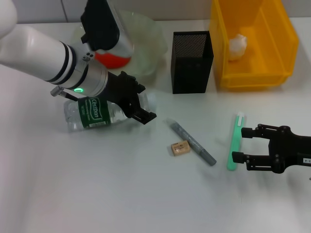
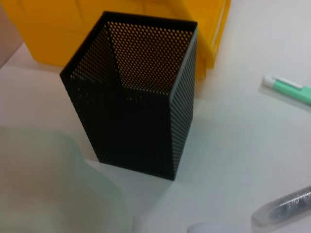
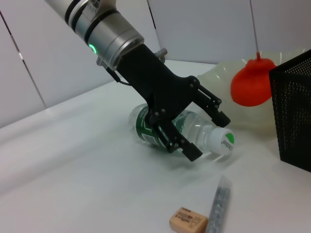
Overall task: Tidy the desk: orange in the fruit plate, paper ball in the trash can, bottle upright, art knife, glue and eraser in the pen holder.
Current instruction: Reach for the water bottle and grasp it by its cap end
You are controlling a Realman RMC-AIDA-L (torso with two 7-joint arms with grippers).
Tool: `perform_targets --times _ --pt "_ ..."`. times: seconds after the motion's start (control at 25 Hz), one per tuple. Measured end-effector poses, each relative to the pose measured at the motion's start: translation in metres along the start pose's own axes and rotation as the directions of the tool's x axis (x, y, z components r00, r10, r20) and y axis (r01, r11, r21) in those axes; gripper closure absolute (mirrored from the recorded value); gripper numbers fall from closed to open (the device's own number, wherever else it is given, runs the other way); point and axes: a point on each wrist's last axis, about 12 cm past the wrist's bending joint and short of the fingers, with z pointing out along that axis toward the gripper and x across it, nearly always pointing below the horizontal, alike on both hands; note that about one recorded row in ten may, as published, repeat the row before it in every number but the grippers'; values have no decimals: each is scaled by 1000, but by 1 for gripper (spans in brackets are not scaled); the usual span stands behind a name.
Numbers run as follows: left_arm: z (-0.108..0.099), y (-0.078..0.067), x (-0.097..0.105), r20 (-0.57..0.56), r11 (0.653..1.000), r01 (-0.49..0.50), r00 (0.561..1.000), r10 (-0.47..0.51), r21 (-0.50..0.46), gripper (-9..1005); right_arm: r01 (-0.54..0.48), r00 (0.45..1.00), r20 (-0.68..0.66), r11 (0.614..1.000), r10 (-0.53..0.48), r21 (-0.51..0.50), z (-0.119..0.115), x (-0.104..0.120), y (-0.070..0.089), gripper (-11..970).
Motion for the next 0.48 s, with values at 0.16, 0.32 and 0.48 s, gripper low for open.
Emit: perform_targets --times 0.16,0.32,0.48 --pt "1 0 -2 -22 1000 -24 999 24 -4 176 -1 1000 1 1000 1 1 0 0 0 157" --pt "1 1 -2 -33 999 -36 999 36 -12 198 -3 1000 2 1000 3 -1 0 0 1 157" --pt "2 0 -3 -38 999 -46 998 45 -16 431 -4 1000 3 1000 4 -2 1 0 1 157"
